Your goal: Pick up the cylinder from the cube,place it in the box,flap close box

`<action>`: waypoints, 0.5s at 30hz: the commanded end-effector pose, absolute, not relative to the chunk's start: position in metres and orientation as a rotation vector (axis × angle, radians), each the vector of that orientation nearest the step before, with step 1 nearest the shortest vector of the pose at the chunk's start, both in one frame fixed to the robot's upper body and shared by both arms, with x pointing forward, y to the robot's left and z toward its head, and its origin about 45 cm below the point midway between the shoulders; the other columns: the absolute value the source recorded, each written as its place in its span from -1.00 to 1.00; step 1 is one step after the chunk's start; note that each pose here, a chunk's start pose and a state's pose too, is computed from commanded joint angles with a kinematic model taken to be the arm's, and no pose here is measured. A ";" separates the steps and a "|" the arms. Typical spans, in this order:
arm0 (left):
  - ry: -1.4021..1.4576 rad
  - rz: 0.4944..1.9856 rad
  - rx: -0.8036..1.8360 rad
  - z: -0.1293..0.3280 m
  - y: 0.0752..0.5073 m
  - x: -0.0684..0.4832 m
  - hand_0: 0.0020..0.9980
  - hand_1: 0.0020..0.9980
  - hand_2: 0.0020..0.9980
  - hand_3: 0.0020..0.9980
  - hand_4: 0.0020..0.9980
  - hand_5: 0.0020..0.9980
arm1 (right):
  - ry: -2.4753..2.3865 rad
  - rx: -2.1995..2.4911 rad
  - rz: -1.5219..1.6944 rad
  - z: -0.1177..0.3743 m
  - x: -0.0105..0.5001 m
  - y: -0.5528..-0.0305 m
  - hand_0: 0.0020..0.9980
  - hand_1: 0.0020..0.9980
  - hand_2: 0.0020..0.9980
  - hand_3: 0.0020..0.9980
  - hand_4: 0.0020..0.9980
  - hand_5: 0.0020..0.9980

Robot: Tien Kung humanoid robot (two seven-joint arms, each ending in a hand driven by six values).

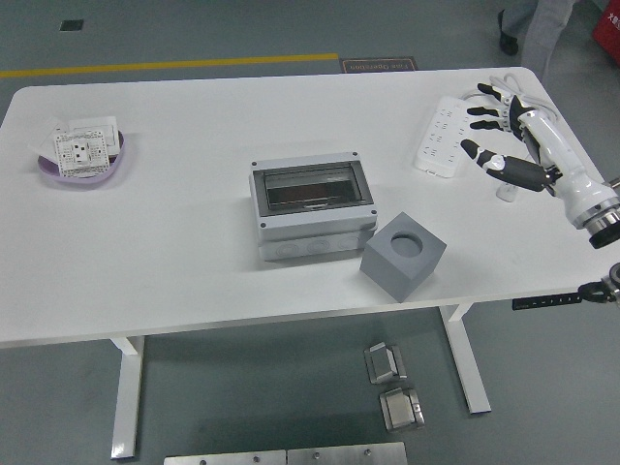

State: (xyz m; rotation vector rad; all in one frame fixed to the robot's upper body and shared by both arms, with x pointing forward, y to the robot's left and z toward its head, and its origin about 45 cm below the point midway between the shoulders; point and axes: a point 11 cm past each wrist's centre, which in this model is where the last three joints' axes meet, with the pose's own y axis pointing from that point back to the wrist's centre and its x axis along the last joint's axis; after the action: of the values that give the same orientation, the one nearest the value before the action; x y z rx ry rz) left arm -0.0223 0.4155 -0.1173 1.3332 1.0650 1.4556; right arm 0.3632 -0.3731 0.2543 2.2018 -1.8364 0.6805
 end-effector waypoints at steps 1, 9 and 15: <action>1.066 1.456 1.333 -0.117 0.416 -0.023 0.31 0.20 0.00 0.10 -0.11 -0.71 | -1.892 2.211 0.622 0.251 0.362 -0.381 0.58 0.41 0.58 0.89 0.47 -0.15; 1.066 1.466 1.333 -0.116 0.420 -0.024 0.32 0.21 0.02 0.11 -0.10 -0.69 | -2.200 2.258 0.400 0.265 0.358 -0.419 0.56 0.45 0.60 0.80 0.54 -0.04; 1.061 1.475 1.345 -0.113 0.428 -0.027 0.32 0.22 0.02 0.11 -0.09 -0.68 | -2.253 2.295 0.298 0.260 0.358 -0.415 0.59 0.48 0.62 0.82 0.68 0.05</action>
State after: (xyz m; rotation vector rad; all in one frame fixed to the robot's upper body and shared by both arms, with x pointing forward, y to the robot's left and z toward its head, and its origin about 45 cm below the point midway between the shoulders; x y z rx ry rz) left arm -0.0266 0.4277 -0.1132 1.3448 1.0605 1.4748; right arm 0.3579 -0.4153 0.2596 2.2946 -2.2531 0.2980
